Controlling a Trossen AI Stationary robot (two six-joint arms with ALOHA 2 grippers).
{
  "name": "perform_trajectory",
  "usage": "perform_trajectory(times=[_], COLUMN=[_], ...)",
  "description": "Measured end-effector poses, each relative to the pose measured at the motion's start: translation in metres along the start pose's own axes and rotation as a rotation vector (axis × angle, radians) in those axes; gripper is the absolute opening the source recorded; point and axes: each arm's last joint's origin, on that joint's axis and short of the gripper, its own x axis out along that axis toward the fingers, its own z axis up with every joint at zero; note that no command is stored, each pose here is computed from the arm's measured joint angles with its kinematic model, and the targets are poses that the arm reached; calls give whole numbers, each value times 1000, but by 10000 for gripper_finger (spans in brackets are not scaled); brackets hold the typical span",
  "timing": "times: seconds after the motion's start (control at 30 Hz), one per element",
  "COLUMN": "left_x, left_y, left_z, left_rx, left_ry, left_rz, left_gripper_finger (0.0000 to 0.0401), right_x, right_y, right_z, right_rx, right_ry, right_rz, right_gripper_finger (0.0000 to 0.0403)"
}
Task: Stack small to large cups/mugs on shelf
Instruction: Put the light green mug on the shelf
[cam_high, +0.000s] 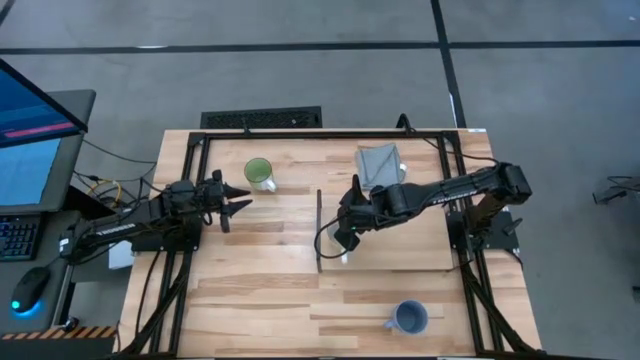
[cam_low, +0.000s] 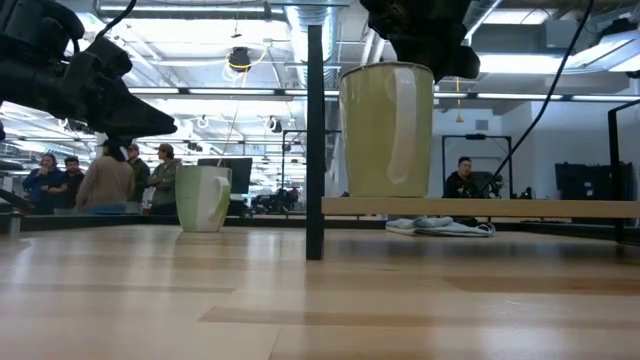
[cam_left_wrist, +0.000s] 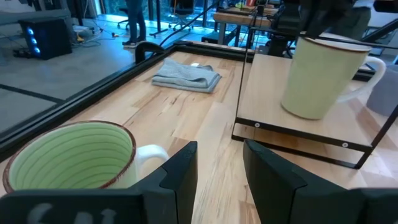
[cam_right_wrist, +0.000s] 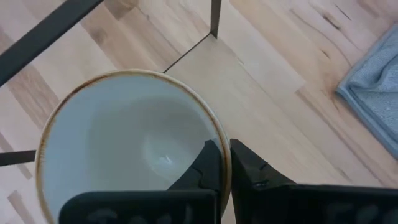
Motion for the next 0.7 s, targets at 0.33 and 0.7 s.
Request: perform_trajectory(times=[0.33, 0.7], left_x=[0, 0], left_y=[0, 0], left_z=[0, 0], left_rx=[1, 3], left_ry=[4, 4], left_rz=[-13, -14], left_gripper_finger=[122, 122], right_x=[14, 13], right_y=[2, 0], right_z=[5, 3], right_rx=[2, -36], right_ry=[18, 24], right_rz=[-10, -27], right_gripper_finger=[25, 63])
